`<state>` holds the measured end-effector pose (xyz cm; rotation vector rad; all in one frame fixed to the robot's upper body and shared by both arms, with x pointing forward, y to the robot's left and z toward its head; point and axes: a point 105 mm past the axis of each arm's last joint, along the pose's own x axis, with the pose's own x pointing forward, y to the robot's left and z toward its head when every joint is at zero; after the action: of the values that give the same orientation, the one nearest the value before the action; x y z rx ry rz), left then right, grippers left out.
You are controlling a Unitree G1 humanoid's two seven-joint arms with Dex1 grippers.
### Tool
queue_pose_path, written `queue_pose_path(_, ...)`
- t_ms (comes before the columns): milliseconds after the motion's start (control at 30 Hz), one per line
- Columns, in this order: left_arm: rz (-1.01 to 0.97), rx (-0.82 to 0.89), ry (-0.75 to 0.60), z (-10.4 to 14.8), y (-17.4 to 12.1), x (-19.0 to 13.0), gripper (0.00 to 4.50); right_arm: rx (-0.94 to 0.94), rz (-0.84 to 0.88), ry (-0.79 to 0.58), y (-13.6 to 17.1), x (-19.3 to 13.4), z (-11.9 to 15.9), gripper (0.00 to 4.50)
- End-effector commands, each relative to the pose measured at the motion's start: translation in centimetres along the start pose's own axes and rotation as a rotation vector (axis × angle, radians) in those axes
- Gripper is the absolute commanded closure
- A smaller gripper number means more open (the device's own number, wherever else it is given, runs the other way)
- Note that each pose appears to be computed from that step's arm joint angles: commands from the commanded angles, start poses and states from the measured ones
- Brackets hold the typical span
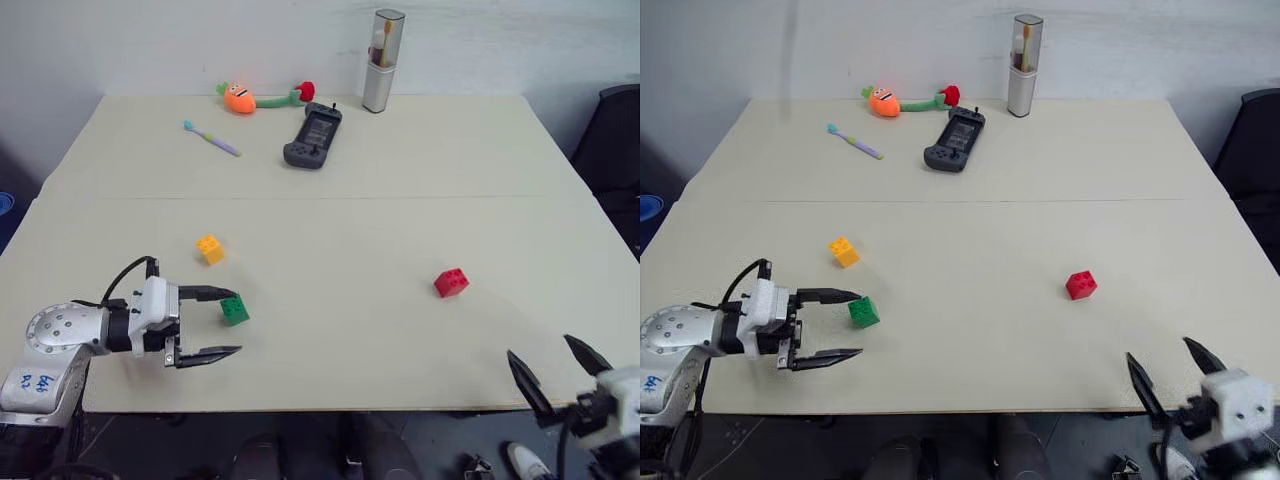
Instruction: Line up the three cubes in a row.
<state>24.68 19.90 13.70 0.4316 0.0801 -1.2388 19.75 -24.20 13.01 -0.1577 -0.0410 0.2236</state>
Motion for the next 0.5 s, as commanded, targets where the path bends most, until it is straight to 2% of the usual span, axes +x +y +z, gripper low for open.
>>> queue_pose_path(33, -0.017, 0.022, -0.002, 0.1, -0.2, 0.4, 0.02, 0.016, 0.032, 0.052, 0.4, 3.1, 1.0, 0.00)
queue_pose_path(167, -0.015, 0.030, 0.010, -0.3, -0.5, 0.6, 0.02, 0.058, -0.028, 0.094, -0.9, 5.5, 0.8, 0.00)
queue_pose_path(233, 0.002, 0.031, -0.003, -0.1, -0.6, 0.7, 0.02, 0.075, -0.020, 0.124, -1.1, 7.1, 0.4, 0.00)
queue_pose_path(433, 0.038, 0.037, -0.008, 0.5, -0.7, 0.6, 0.02, 0.133, 0.053, 0.202, -0.2, 8.6, -0.9, 0.00)
queue_pose_path(500, 0.045, 0.036, -0.004, 0.4, -0.7, 0.4, 0.00, 0.125, 0.087, 0.205, 0.1, 9.1, -1.0, 0.38)
